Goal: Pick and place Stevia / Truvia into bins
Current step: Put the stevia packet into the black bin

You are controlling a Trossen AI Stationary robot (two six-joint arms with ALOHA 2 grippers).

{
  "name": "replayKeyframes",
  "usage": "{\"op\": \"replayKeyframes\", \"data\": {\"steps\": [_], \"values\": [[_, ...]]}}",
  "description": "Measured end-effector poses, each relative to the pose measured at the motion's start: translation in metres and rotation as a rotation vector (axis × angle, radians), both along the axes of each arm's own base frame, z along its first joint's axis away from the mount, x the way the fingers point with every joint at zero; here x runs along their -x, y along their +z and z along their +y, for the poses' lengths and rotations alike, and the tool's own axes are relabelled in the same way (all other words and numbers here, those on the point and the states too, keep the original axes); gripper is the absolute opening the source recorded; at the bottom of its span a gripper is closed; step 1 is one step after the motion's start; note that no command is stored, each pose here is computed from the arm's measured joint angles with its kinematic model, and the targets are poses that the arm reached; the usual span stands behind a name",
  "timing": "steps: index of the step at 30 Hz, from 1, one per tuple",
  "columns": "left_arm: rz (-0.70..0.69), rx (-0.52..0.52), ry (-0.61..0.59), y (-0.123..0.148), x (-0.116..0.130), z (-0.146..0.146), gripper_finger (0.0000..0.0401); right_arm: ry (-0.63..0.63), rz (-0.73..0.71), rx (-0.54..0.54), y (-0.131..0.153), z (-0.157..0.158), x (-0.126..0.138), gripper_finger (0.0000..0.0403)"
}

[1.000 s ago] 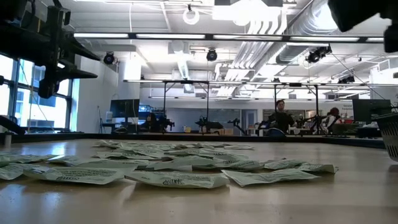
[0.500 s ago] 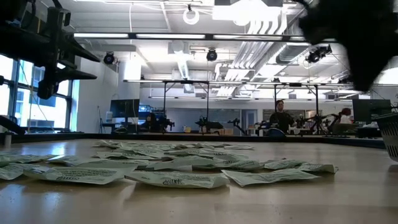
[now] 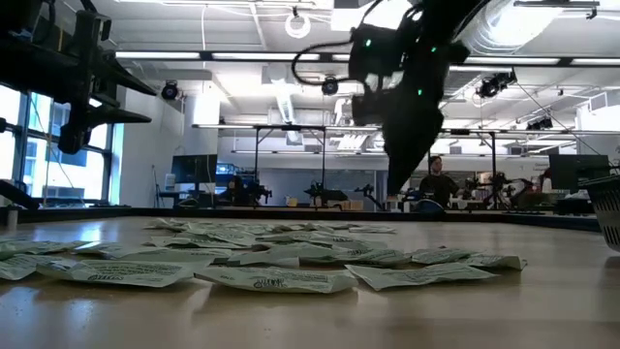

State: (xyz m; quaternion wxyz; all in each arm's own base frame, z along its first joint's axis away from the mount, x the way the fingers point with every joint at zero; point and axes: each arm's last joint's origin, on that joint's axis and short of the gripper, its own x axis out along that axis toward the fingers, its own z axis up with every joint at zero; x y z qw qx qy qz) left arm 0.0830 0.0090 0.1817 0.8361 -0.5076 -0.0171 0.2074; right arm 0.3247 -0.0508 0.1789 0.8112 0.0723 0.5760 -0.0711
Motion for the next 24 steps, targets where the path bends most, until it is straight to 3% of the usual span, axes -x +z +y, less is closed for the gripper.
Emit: {"op": "replayKeyframes", "data": {"steps": [5, 14, 18, 24], "values": [[0.000, -0.002, 0.012, 0.000, 0.000, 0.000, 0.0215, 0.182, 0.009, 0.038, -0.019, -0.004, -0.018, 0.0225], [-0.005, 0.010, 0.029, 0.000, 0.000, 0.001, 0.0215, 0.194, 0.077, 0.015, -0.046, -0.008, -0.032, 0.0199], [-0.004, 0.015, 0.035, 0.000, 0.000, 0.001, 0.0215, 0.149, 0.121, -0.036, -0.048, -0.008, -0.028, 0.0146], [0.002, 0.009, 0.064, -0.001, 0.001, 0.002, 0.0215, 0.073, 0.167, -0.110, -0.047, -0.002, -0.023, 0.0019]]}}
